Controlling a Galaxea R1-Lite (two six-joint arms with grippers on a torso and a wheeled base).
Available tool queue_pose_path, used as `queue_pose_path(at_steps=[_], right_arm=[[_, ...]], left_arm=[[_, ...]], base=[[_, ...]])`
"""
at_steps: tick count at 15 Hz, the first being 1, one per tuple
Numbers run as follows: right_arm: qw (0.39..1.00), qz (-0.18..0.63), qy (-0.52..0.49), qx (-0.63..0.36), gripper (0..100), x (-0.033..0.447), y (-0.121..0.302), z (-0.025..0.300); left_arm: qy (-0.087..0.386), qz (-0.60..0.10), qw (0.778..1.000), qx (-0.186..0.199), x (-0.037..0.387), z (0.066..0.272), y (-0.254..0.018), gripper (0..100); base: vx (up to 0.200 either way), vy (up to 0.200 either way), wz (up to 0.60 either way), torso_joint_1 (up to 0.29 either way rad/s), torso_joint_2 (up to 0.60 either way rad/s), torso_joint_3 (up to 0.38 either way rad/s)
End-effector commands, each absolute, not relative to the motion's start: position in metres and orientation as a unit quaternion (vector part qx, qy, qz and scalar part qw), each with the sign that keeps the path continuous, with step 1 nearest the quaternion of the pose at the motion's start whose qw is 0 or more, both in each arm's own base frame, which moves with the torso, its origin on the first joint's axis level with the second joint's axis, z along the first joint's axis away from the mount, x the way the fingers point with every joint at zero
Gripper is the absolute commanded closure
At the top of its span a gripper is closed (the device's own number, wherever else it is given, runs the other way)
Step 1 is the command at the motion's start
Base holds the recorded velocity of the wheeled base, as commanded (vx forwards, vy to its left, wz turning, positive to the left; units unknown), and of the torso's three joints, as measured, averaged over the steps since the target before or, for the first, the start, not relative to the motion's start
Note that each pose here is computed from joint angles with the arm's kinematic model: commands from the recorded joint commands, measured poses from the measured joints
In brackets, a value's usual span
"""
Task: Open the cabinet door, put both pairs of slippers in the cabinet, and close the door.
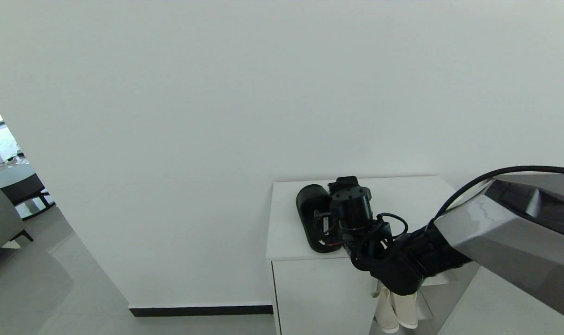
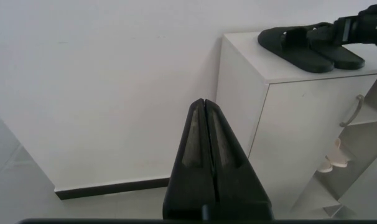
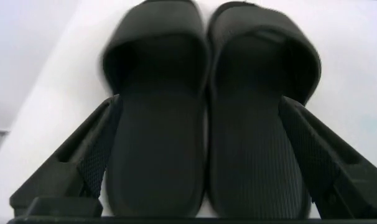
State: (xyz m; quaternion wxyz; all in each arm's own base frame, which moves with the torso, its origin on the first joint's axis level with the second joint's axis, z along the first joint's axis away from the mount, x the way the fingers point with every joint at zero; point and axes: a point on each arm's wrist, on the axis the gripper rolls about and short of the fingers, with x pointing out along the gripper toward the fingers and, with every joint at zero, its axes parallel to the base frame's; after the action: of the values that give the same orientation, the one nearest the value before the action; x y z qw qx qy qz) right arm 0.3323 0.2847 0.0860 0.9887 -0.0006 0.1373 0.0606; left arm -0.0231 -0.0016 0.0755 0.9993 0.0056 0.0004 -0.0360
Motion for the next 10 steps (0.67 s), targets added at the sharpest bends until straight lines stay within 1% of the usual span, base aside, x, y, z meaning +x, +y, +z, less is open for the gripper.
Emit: queue_pose_path(at_steps=[1,3,6,10], right_arm=[[0.988,0.050,0.145,-0.009,0,0.348,0.286,0.068],[0.988,0.058,0.146,-0.007,0,0.351,0.285,0.066],[0.989,0.051,0.137,0.002,0,0.369,0.284,0.064],[0.991,0.037,0.130,-0.003,0,0.393,0.283,0.053]], left_arm=[[0.001,-0.035,0.999,0.005,-0.023,0.075,-0.002,100],[0.001,-0.036,0.999,0.005,-0.023,0.075,-0.002,100],[0.001,-0.035,0.999,0.005,-0.023,0.076,-0.002,100],[0.001,-0.035,0.999,0.005,-0.023,0.075,-0.002,100]], base=[[0.000,0.000,0.00,0.000,0.00,0.000],[0.000,0.000,0.00,0.000,0.00,0.000],[0.000,0.000,0.00,0.000,0.00,0.000],[0.000,0.000,0.00,0.000,0.00,0.000]])
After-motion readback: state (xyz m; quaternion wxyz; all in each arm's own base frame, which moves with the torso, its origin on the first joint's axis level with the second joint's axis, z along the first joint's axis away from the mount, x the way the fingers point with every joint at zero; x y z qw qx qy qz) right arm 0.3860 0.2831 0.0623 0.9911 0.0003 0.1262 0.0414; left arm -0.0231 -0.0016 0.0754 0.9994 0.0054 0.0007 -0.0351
